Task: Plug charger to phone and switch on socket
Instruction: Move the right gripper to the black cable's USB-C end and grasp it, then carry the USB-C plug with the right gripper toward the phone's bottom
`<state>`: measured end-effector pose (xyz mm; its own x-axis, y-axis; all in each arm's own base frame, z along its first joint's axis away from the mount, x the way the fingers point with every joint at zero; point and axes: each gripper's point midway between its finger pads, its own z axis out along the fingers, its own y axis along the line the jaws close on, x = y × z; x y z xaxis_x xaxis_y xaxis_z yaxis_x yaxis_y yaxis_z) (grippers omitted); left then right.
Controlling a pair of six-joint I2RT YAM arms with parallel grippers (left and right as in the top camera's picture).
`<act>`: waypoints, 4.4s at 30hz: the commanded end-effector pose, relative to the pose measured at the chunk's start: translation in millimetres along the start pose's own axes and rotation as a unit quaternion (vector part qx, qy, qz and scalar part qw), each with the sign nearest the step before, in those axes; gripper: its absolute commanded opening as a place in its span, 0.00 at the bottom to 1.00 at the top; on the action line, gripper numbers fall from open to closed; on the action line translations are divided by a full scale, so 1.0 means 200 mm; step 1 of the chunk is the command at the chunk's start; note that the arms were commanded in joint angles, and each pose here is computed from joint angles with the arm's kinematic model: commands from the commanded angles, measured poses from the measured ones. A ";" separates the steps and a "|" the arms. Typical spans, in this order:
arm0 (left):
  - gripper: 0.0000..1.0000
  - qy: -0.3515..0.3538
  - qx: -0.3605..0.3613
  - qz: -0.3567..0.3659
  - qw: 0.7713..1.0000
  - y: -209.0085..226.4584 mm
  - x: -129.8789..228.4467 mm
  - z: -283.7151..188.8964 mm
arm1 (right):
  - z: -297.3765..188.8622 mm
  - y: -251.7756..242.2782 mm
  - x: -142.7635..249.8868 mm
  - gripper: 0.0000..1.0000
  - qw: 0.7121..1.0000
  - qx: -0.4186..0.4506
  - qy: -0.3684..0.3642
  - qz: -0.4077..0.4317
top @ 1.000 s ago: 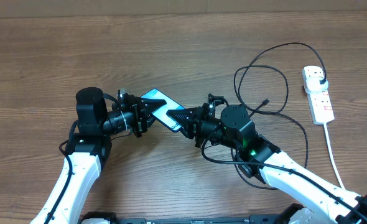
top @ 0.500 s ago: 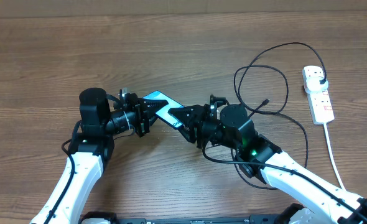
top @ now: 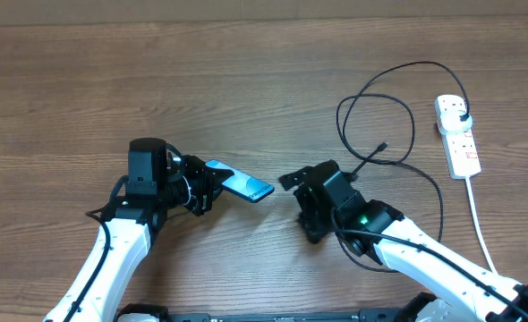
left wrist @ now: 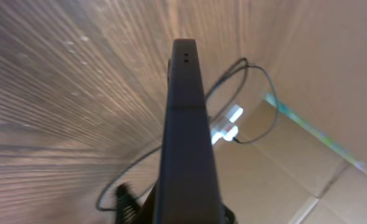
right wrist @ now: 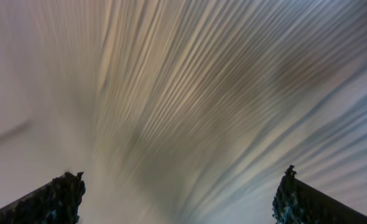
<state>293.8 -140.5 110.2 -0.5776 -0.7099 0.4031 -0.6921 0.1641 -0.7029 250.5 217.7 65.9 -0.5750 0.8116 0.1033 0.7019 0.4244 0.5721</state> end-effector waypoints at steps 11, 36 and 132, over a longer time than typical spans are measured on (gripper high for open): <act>0.04 -0.013 0.005 0.051 0.999 -0.03 -0.02 -0.02 | -0.33 0.20 -0.62 0.79 0.964 0.075 -0.196 -0.165; 0.06 0.001 0.007 0.053 0.999 -0.03 0.01 -0.02 | 0.06 0.04 -1.19 0.63 0.952 0.229 -0.147 -0.138; 0.04 0.169 0.264 0.204 0.928 -0.39 -0.46 -0.40 | 0.28 0.18 -0.25 0.72 0.810 0.206 0.002 -0.549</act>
<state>367.1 -43.3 163.7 -0.8970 -0.4134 0.1563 -0.1562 -0.0342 -0.9871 322.9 219.1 29.8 -0.9532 -0.1798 -0.2430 -0.1891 0.9818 0.0154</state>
